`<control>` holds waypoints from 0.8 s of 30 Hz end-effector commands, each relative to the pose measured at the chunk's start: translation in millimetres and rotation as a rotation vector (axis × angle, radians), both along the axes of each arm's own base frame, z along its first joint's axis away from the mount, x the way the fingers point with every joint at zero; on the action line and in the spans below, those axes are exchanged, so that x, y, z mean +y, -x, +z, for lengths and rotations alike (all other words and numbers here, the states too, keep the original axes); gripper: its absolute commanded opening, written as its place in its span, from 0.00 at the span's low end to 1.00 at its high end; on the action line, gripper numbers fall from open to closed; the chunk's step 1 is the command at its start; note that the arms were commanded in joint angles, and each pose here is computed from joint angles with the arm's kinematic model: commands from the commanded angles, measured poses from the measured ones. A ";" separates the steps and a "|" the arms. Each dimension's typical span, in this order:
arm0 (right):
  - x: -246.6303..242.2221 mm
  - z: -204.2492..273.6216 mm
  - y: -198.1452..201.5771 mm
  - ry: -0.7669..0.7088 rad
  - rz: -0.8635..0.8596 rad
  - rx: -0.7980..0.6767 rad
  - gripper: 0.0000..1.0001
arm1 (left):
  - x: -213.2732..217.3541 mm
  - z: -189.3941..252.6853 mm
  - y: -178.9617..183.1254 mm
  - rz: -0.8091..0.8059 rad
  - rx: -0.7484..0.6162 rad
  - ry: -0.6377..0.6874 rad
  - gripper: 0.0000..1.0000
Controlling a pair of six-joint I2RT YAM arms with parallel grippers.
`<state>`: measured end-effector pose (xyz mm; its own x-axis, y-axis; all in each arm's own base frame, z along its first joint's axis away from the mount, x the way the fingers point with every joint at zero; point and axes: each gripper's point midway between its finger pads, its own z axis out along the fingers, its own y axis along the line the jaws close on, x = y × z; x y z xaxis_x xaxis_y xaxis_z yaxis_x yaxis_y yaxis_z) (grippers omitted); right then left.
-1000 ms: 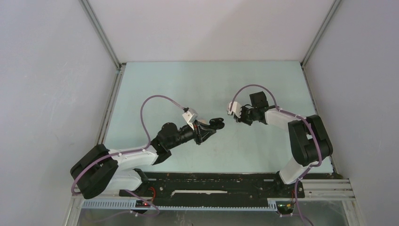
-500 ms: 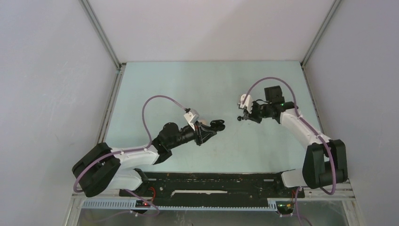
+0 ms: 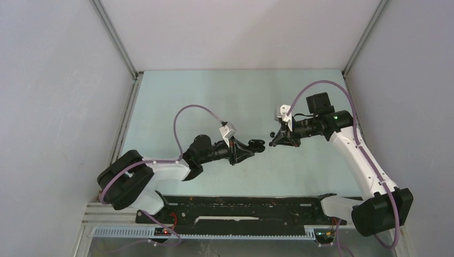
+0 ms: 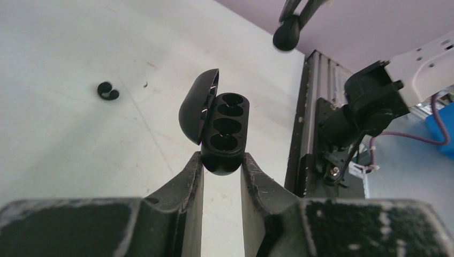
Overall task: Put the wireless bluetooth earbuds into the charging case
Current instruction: Place the earbud in the charging case.
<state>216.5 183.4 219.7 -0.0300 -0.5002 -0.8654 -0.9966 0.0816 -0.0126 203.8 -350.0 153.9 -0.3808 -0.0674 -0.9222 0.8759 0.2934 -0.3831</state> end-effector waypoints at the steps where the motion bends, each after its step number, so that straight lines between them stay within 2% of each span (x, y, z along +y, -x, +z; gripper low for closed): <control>1: 12.5 16.7 13.7 -0.080 0.017 0.102 0.02 | -13.7 43.8 1.1 -0.068 -0.067 0.136 0.00; 9: 23.5 22.6 9.9 -0.103 0.002 0.122 0.02 | -18.3 49.5 3.2 -0.092 -0.065 0.158 0.00; 24: 30.3 11.4 -4.7 -0.034 -0.035 0.082 0.03 | -19.9 53.8 7.4 -0.112 -0.069 0.166 0.00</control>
